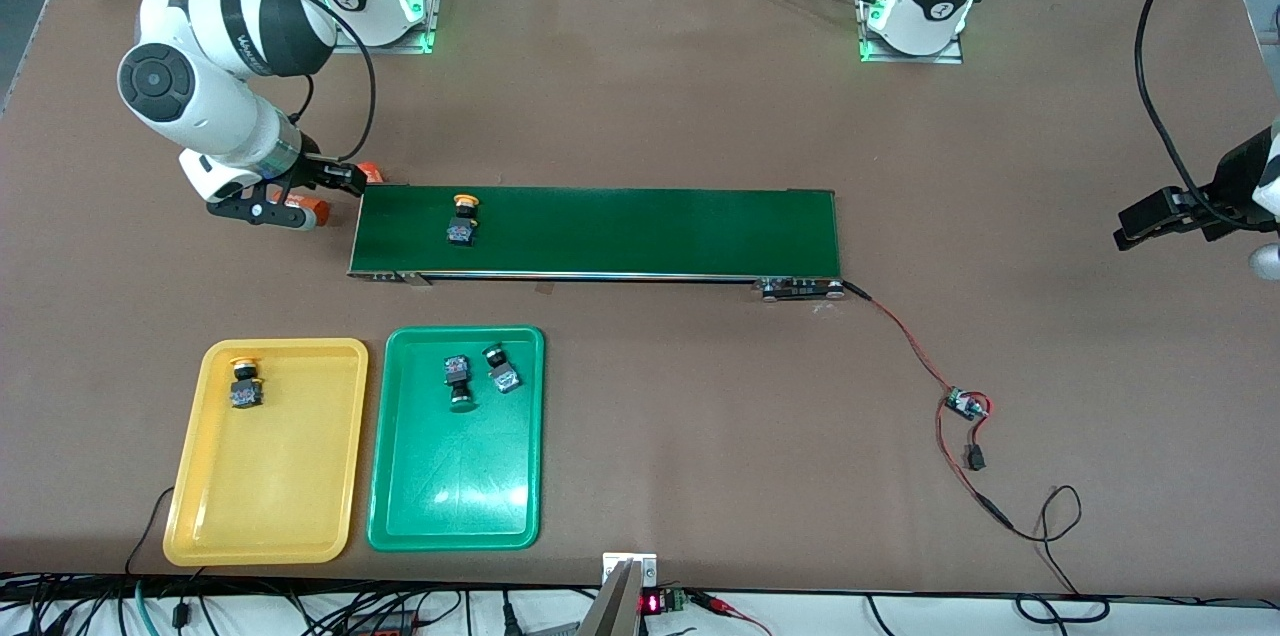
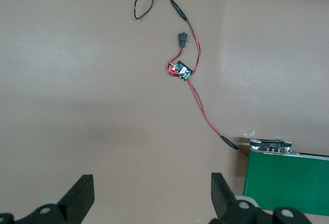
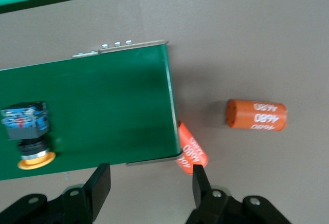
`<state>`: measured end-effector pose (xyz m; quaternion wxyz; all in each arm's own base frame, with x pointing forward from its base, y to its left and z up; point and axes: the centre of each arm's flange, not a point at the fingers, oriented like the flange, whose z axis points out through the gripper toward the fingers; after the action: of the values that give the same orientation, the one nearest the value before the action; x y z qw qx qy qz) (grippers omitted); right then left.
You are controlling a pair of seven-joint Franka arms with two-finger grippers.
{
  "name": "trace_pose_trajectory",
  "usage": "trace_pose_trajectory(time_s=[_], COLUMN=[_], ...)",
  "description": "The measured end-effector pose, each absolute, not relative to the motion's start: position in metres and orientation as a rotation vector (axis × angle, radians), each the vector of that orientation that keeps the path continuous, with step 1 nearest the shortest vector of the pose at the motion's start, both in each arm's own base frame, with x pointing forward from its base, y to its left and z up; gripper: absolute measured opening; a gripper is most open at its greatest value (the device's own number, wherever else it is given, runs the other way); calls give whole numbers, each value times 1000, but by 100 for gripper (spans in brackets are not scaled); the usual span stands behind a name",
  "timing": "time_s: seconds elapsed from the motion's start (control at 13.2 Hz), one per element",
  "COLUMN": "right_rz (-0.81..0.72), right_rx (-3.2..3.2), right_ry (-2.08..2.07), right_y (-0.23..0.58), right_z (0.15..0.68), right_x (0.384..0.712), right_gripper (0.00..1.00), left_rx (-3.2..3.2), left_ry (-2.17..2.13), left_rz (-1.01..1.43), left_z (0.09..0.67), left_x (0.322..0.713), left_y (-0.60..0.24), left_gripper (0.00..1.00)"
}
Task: Sort buttons by color to trays
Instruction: 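Move the right gripper back to the second orange-cap button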
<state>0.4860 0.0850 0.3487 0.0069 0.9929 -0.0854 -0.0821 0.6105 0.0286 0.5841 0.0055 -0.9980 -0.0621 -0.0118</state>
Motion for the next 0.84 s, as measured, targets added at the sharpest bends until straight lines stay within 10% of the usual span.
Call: trace_pose_trajectory(time_s=[0.84], right_rz=[-97], right_rx=[3087], right_ry=[-75], right_y=[140], right_z=[290], right_x=[497], right_gripper=[77], left_rx=[-3123], left_ry=[-208], left_rz=[-42], left_z=[583], left_x=[611], left_y=[34], left_gripper=[100])
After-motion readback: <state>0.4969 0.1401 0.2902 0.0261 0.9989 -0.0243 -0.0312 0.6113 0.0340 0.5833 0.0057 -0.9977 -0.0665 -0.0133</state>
